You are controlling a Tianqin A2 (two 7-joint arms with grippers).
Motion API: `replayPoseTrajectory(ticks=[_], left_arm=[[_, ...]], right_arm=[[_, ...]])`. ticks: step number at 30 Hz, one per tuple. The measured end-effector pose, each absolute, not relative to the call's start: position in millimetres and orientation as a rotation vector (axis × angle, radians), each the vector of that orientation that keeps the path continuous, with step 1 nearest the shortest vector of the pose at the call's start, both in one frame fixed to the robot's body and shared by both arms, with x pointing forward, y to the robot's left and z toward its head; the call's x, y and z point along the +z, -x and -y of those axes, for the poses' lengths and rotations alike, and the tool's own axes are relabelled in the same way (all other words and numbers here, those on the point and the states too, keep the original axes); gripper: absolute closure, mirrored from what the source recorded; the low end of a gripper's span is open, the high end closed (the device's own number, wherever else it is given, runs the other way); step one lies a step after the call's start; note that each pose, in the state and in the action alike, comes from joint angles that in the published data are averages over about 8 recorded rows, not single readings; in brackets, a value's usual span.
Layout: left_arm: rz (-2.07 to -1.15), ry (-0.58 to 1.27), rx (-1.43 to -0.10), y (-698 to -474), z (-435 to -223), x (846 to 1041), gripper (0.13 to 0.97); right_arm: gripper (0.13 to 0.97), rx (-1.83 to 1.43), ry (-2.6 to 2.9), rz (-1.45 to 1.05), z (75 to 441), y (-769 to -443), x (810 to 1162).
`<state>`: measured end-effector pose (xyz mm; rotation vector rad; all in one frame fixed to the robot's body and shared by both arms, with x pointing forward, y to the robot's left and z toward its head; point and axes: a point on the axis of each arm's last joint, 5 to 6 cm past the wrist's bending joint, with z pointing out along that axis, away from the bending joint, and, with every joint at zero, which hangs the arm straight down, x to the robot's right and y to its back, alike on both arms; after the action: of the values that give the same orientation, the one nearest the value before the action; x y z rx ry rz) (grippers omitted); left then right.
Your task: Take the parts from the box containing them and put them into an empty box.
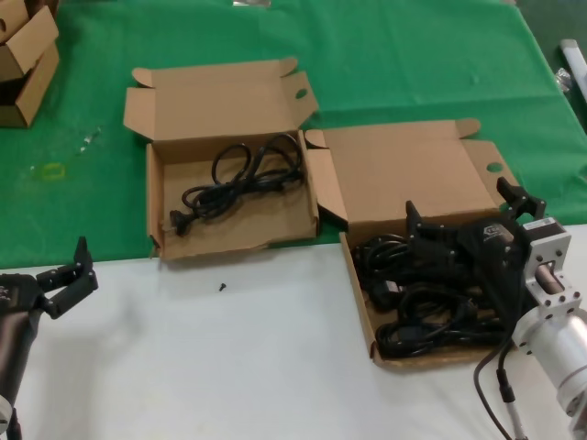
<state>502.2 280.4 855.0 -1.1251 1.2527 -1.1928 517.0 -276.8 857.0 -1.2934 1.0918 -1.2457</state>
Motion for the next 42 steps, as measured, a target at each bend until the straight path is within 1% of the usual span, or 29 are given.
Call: replayPoseTrajectory(ticks=[42], left_arm=[[-1.253, 1.125, -1.193, -502.2, -280.4, 855.0, 0.132]], right_arm=[[0.130, -1.246, 1.293, -1.092, 276.8, -517.0, 857.0]])
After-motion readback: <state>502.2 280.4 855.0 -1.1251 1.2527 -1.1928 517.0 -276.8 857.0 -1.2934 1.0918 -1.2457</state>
